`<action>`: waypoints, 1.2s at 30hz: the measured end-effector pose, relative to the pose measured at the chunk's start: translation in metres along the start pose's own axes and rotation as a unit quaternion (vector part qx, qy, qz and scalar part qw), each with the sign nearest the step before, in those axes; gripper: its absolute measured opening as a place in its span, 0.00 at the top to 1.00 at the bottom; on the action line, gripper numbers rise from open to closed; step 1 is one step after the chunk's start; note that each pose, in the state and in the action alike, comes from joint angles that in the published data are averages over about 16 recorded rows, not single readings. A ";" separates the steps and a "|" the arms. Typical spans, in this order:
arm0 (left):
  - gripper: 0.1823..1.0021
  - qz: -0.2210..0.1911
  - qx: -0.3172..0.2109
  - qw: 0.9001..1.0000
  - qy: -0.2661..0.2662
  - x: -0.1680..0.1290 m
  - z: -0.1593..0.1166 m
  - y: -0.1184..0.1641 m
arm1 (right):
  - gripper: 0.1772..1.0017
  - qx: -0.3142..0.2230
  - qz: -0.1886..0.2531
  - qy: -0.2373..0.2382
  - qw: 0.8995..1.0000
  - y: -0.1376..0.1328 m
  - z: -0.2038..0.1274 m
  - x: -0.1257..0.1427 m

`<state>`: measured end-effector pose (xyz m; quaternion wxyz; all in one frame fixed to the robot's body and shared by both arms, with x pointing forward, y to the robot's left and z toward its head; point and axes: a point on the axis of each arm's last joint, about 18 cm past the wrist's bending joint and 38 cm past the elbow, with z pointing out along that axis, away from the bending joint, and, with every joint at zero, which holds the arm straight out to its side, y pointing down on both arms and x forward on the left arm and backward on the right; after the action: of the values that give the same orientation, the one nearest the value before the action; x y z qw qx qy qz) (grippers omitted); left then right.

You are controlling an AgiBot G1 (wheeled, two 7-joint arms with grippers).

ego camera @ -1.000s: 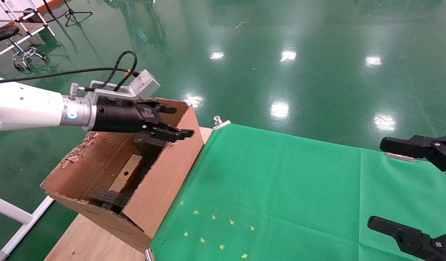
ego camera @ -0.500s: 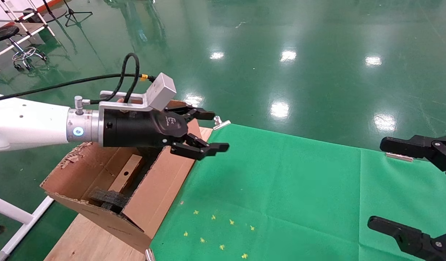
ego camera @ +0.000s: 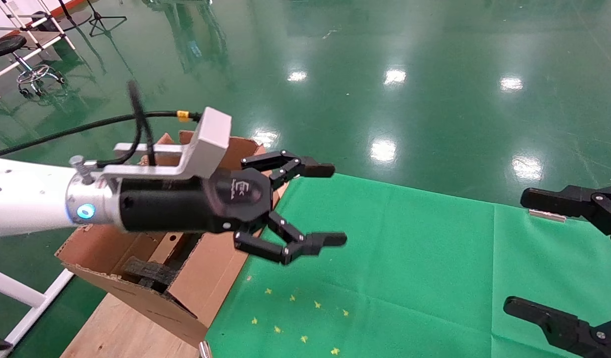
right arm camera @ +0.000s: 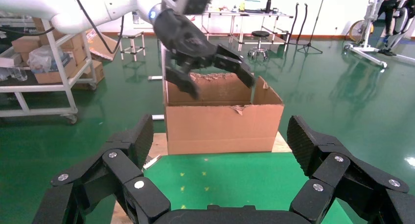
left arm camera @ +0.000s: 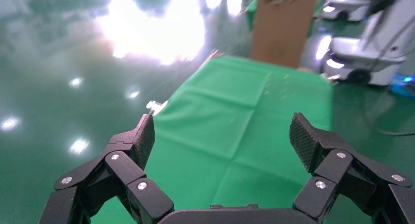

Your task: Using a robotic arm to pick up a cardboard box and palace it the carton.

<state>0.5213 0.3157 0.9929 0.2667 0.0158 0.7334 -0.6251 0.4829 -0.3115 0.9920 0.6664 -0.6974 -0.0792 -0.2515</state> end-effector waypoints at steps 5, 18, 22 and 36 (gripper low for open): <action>0.00 0.020 0.034 0.999 0.032 0.022 0.000 -0.010 | 0.00 0.000 0.000 0.000 1.000 0.000 0.000 0.000; 0.00 0.046 0.077 0.993 0.073 0.053 -0.004 -0.022 | 0.00 0.000 0.000 0.000 1.000 0.000 0.000 0.000; 0.00 0.046 0.076 0.993 0.072 0.052 -0.004 -0.022 | 0.00 0.000 0.000 0.000 1.000 0.000 0.000 0.000; 0.00 0.041 0.069 0.995 0.065 0.047 -0.003 -0.020 | 0.00 0.000 0.000 0.000 1.000 0.000 0.000 0.000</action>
<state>0.4732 0.2996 0.9921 0.2427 0.1049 0.7032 -0.6600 0.4829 -0.3117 0.9920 0.6666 -0.6972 -0.0789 -0.2516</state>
